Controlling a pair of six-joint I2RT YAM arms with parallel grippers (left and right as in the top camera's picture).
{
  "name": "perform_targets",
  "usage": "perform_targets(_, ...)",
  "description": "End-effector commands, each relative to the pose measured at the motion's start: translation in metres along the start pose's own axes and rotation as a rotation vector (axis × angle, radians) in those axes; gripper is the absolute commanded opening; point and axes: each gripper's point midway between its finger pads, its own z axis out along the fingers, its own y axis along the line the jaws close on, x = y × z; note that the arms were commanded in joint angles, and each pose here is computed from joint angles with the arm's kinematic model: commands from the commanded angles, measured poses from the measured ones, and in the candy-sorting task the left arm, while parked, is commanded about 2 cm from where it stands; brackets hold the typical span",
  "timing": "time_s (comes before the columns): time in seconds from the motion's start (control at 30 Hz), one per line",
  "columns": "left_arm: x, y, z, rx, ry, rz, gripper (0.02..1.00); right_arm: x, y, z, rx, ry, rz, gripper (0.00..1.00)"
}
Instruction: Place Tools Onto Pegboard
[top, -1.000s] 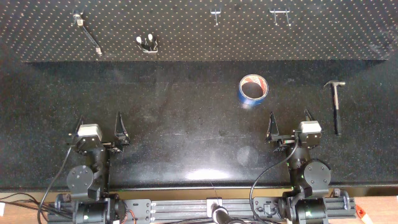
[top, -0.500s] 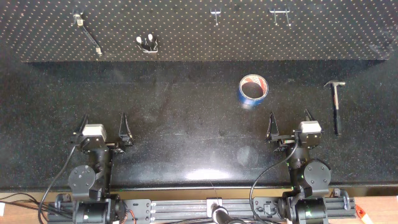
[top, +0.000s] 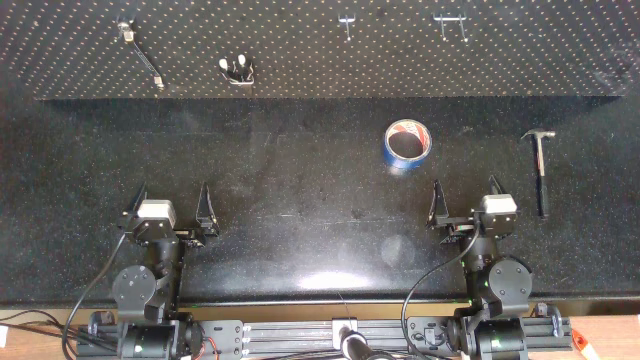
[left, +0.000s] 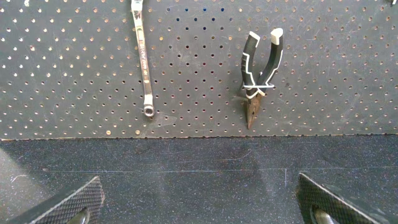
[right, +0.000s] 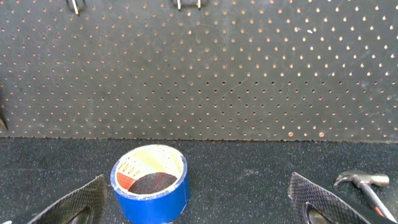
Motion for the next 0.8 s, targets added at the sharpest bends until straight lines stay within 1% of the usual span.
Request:
perform_targets(0.03,0.000,-0.005,-0.001,0.025,-0.003,0.013,0.996,-0.027,0.001,0.003,-0.006,0.015,0.047,0.947)
perform_targets(0.07,0.000,-0.005,-0.001,0.026,-0.004,0.013,0.998,-0.041,0.006,0.007,-0.027,0.029,0.054,0.950)
perform_targets(0.1,0.000,-0.005,-0.001,0.026,-0.003,0.013,0.993,-0.058,0.016,0.011,-0.082,0.052,0.056,0.947)
perform_targets(0.13,0.000,-0.005,-0.001,0.026,-0.003,0.013,0.996,-0.075,0.031,0.015,-0.161,0.094,0.061,0.947)
perform_targets(0.2,0.000,-0.005,-0.001,0.026,-0.004,0.013,0.993,-0.092,0.050,0.021,-0.257,0.174,0.074,0.947)
perform_targets(0.23,0.000,-0.005,-0.001,0.026,-0.003,0.013,0.996,-0.098,0.056,0.023,-0.288,0.223,0.083,0.947)
perform_targets(0.27,0.000,-0.005,-0.001,0.025,-0.003,0.013,0.996,-0.102,0.062,0.025,-0.302,0.309,0.109,0.947)
perform_targets(0.33,0.000,-0.005,-0.001,0.025,-0.003,0.013,0.996,-0.102,0.074,0.029,-0.330,0.441,0.114,0.947)
perform_targets(0.4,0.000,-0.005,-0.001,0.025,-0.003,0.013,0.993,-0.095,0.092,0.035,-0.369,0.561,0.101,0.947)
perform_targets(0.43,0.000,-0.005,-0.001,0.026,-0.003,0.013,0.996,-0.089,0.098,0.039,-0.374,0.609,0.087,0.947)
perform_targets(0.47,0.000,-0.005,-0.001,0.025,-0.003,0.013,0.993,-0.080,0.102,0.044,-0.348,0.667,0.089,0.947)
perform_targets(0.5,0.000,-0.005,-0.001,0.026,-0.003,0.013,0.996,-0.065,0.103,0.050,-0.299,0.751,0.101,0.947)
perform_targets(0.57,0.000,-0.005,-0.001,0.026,-0.004,0.013,0.996,-0.038,0.111,0.058,-0.291,0.878,0.097,0.947)
perform_targets(0.63,0.000,-0.005,-0.001,0.026,-0.004,0.013,0.996,-0.006,0.110,0.069,-0.227,0.997,0.143,0.947)
perform_targets(0.7,0.000,-0.005,-0.001,0.025,-0.004,0.013,0.996,0.017,0.103,0.076,-0.147,1.063,0.159,0.947)
perform_targets(0.73,0.000,-0.005,-0.001,0.026,-0.004,0.013,0.993,0.029,0.099,0.079,-0.115,1.091,0.147,0.947)
perform_targets(0.77,0.000,-0.005,-0.001,0.025,-0.004,0.013,0.993,0.041,0.091,0.083,-0.036,1.117,0.160,0.947)
perform_targets(0.8,0.000,-0.005,-0.001,0.026,-0.003,0.013,0.996,0.044,0.090,0.086,-0.025,1.122,0.161,0.947)
